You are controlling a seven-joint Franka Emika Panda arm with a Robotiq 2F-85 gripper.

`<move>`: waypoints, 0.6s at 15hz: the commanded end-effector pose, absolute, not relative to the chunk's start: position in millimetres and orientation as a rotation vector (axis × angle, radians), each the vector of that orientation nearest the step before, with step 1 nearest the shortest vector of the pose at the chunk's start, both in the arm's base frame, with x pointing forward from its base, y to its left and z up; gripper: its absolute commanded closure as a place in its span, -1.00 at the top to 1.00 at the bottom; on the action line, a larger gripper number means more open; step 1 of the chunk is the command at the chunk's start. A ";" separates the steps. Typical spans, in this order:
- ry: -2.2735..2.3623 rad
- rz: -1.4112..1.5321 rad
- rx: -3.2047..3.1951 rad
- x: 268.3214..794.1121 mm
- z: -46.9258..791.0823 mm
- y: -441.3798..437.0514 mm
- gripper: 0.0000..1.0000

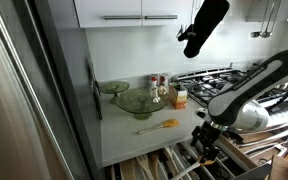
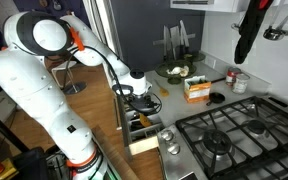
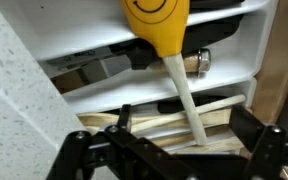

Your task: Open the top left drawer, put the bigger orange spatula in the drawer and then close the drawer

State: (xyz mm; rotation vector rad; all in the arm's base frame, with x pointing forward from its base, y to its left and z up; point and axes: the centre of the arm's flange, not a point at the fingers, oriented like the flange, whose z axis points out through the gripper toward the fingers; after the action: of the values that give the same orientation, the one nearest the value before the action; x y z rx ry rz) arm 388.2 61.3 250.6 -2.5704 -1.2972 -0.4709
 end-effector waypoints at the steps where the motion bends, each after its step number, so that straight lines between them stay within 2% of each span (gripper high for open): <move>1: -1.325 -0.400 -2.620 393.2 238.1 69.0 1.00; 9: -1.343 -0.318 -2.629 416.9 211.3 84.0 1.00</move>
State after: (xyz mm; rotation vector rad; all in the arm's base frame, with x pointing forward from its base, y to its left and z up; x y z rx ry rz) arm 401.5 75.4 221.6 -2.6170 -1.3316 -0.3648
